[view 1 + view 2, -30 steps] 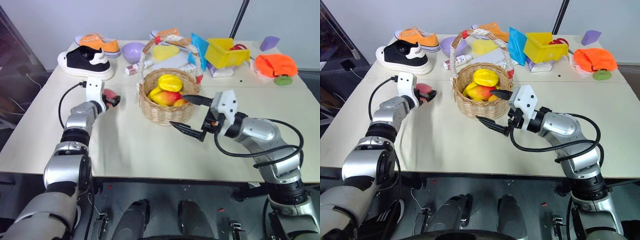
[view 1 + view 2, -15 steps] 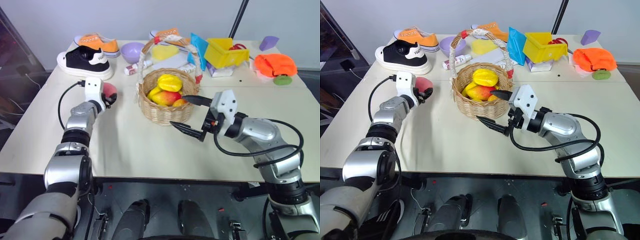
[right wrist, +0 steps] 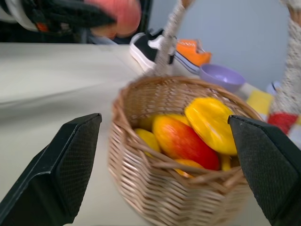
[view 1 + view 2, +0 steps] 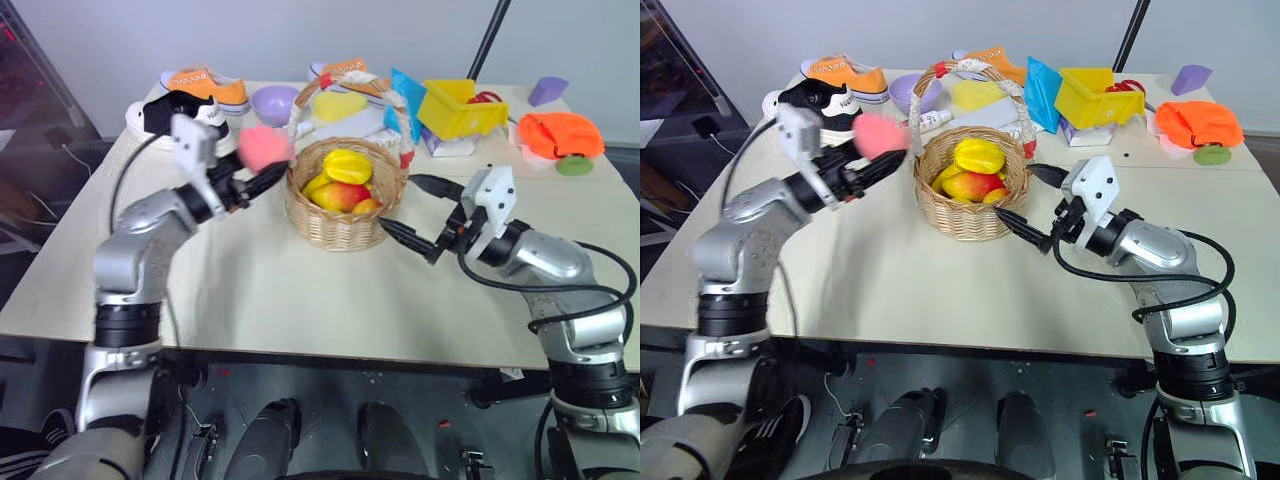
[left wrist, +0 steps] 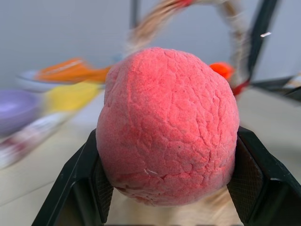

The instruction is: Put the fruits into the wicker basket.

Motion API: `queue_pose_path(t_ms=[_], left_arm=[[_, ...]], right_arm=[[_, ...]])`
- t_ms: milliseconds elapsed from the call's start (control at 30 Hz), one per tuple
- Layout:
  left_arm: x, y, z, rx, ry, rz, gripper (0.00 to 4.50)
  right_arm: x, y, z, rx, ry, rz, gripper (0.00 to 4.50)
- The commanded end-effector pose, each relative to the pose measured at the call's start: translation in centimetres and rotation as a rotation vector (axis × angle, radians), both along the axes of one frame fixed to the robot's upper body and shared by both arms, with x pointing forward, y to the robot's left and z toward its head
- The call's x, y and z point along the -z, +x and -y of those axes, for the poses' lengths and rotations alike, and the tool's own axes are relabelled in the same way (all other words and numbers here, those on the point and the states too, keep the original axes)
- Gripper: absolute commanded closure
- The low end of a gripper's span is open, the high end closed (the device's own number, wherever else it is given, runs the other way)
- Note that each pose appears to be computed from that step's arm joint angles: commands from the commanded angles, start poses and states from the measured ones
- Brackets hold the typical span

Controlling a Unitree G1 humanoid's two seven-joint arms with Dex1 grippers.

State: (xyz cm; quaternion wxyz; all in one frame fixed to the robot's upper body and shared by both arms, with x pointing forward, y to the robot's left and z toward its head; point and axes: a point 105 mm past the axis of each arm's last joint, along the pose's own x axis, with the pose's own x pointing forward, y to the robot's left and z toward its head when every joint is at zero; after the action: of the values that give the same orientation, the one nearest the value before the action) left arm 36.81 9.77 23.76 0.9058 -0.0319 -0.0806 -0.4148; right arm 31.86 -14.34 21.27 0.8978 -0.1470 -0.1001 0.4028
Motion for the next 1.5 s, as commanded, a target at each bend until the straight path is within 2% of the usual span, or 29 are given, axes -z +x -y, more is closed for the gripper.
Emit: queue_pose_path(t_ms=[33,100,167,233,367,433,533,700,800,1000,1133,1233,1467,1500], left_arm=[[0.4,1.1,2.9,-0.02,-0.012,-0.022,1.81],[0.2,2.0,4.0,-0.056,-0.053,-0.023,1.81],[0.0,2.6,4.3,-0.088,-0.048,0.001,0.76],[0.0,2.7,4.6,-0.085,-0.043,0.021,0.01],[0.1,1.6,5.1,-0.032,-0.052,0.029,0.01],[0.2,0.8,4.4,-0.026,-0.03,0.042,0.01],[0.2,-1.2,2.1,-0.009,0.044,0.089,0.01],[0.3,-4.5,-2.9,-0.013,0.136,0.12,0.01],[0.1,-7.0,-6.6,-0.028,0.161,0.135,0.01],[2.5,-10.1,-9.3,-0.08,0.183,0.095,0.01],[3.4,-11.0,-10.3,-0.13,0.17,0.077,0.01],[3.8,-11.3,-11.1,-0.168,0.174,0.069,0.0],[3.9,-11.3,-10.9,-0.168,0.182,0.086,0.0],[3.9,-11.3,-10.8,-0.165,0.188,0.089,0.0]], right_arm=[[-1.6,-0.2,-0.7,-0.018,0.005,0.078,0.0],[-1.6,-0.3,-1.0,-0.018,0.01,0.083,0.0],[-1.7,-0.3,-1.2,-0.014,0.016,0.087,0.0],[-1.5,-0.4,-1.3,-0.012,0.02,0.085,0.0],[-1.3,0.1,-1.0,0.031,0.028,0.082,0.0],[-1.7,1.3,0.0,0.128,0.037,0.102,0.0],[-2.6,2.4,0.0,0.192,0.129,0.108,0.0],[-2.1,4.5,-0.6,0.295,0.156,0.097,0.0],[-2.0,5.5,-1.2,0.293,0.184,0.088,0.0],[-2.5,7.5,-0.8,0.341,0.224,0.107,0.0],[-2.9,7.9,-1.0,0.318,0.254,0.109,0.0],[-2.6,8.1,-1.2,0.302,0.266,0.086,0.8],[-1.8,8.1,-1.4,0.29,0.256,0.062,4.36],[-1.8,8.1,-1.4,0.291,0.256,0.062,4.48]])
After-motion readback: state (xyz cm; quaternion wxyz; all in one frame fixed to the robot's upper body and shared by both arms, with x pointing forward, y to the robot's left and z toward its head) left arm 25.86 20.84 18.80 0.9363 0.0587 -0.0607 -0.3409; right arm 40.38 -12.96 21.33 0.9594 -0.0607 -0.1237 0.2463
